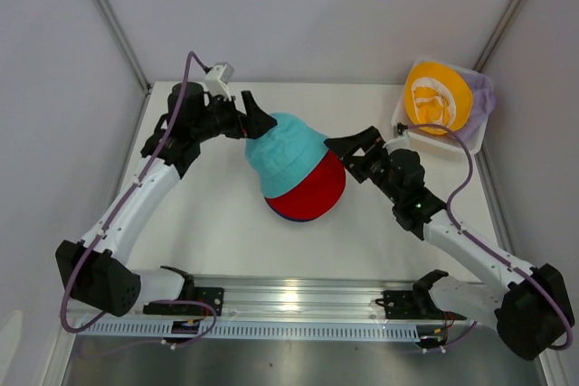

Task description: Stack the hats

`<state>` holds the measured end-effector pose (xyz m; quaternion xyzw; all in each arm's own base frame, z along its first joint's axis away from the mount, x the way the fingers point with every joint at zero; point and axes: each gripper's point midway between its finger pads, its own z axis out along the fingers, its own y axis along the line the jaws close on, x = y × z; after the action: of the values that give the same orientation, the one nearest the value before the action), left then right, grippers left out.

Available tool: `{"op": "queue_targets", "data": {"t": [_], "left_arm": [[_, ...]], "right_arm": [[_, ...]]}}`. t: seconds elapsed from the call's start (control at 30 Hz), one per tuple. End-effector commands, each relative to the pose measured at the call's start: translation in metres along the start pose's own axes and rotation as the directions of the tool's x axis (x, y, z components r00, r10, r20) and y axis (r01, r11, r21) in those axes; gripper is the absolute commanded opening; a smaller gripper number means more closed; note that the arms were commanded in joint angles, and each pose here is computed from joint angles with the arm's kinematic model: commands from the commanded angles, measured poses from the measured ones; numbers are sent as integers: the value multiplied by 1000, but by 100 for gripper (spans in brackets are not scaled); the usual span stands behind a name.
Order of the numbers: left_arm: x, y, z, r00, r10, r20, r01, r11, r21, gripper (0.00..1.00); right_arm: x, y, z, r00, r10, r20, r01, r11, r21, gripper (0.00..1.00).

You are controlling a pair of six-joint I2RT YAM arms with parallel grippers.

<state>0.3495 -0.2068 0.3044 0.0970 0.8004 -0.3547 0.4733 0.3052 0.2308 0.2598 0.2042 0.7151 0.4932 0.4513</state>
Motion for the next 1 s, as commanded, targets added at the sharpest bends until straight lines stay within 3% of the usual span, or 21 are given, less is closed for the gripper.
{"op": "queue_targets", "data": {"t": [0.0,0.27,0.47,0.7,0.8,0.83,0.9,0.93,0.97], "left_arm": [[-10,-8,-10,997,48,55,-49,999,9,96],[-6,-9,-9,998,43,51,-45,999,27,96],[-5,-9,-9,998,42,52,-44,999,28,96],[-7,-13,-12,997,45,61,-48,998,40,96],[-7,-16,-12,997,43,60,-46,998,53,96],[-8,-16,-12,997,43,62,-47,998,51,96],[-7,-14,-13,997,44,64,-46,998,40,95],[-11,-10,-13,996,45,77,-46,999,11,96],[-9,-4,-13,997,33,72,-32,999,-18,97]], "right_arm": [[-15,66,4,991,135,4,-133,978,-162,99],[-21,82,1,991,118,69,-105,979,-178,86],[-3,74,16,990,140,-9,-140,980,-140,76],[9,69,29,989,128,-71,-134,986,-96,74],[11,69,30,988,126,-83,-135,986,-103,55],[10,70,30,989,125,-81,-134,985,-114,37],[7,76,27,991,113,-73,-122,984,-133,22],[6,79,26,991,109,-73,-119,982,-146,9],[5,83,25,992,104,-73,-114,981,-158,4]]}}
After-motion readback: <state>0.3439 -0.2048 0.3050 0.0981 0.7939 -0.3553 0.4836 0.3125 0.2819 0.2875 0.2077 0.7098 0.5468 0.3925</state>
